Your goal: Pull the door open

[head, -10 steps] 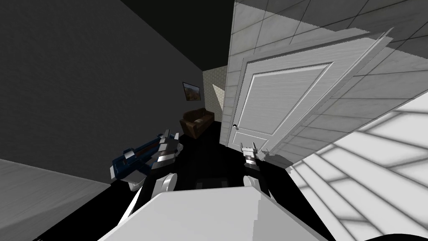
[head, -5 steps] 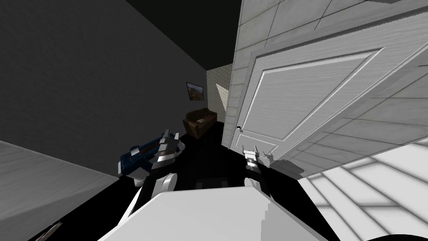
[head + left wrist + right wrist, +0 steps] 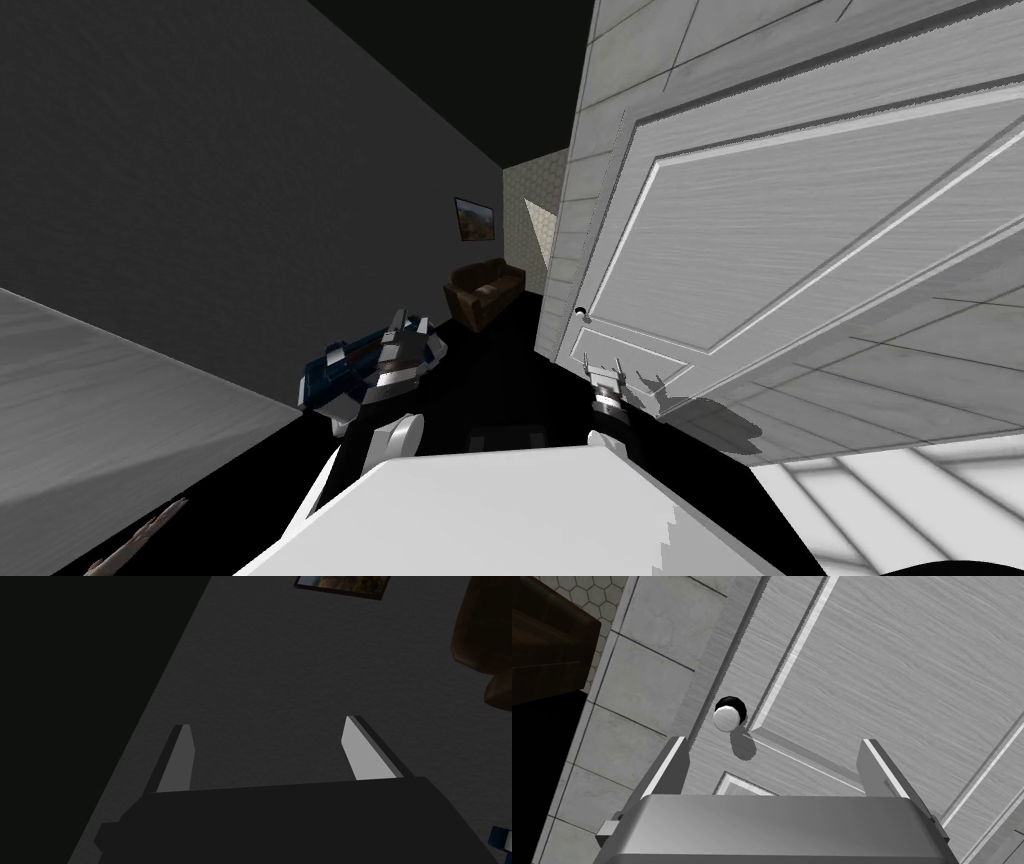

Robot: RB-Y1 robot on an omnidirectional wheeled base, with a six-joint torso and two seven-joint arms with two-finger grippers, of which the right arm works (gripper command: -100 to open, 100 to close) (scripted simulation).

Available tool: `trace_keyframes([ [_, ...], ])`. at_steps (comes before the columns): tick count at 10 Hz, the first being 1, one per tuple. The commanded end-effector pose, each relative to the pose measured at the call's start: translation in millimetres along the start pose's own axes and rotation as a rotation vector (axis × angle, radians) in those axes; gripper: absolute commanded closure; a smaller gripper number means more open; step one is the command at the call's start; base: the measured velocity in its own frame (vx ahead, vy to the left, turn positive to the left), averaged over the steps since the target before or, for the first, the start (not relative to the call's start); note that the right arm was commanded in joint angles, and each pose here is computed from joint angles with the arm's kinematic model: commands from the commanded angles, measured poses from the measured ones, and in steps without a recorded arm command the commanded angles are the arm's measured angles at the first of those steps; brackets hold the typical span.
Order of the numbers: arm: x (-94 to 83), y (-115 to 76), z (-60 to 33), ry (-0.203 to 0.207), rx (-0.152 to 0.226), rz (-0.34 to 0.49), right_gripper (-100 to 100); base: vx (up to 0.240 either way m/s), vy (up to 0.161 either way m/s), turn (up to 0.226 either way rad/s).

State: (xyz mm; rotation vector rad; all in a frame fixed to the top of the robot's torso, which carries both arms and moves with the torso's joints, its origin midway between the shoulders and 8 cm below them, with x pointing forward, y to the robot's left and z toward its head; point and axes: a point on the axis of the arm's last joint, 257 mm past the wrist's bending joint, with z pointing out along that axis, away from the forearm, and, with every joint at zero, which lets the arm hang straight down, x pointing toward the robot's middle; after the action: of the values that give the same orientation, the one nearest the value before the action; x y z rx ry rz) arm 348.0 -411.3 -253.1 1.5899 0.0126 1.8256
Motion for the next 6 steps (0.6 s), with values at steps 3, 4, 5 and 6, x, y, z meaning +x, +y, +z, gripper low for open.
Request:
trace_keyframes([
  [3, -29.7, 8.7, -8.6, -0.059, -0.031, 0.076, -100, 0.088, -0.034, 0.129],
  [4, -37.8, 11.8, -11.2, -0.075, -0.041, 0.096, -100, 0.101, -0.034, 0.138],
  [5, -45.9, 15.0, -14.0, -0.091, -0.052, 0.115, -100, 0.091, -0.049, 0.131],
  [6, -53.6, 18.1, -16.7, -0.106, -0.063, 0.133, -100, 0.095, -0.048, 0.125],
])
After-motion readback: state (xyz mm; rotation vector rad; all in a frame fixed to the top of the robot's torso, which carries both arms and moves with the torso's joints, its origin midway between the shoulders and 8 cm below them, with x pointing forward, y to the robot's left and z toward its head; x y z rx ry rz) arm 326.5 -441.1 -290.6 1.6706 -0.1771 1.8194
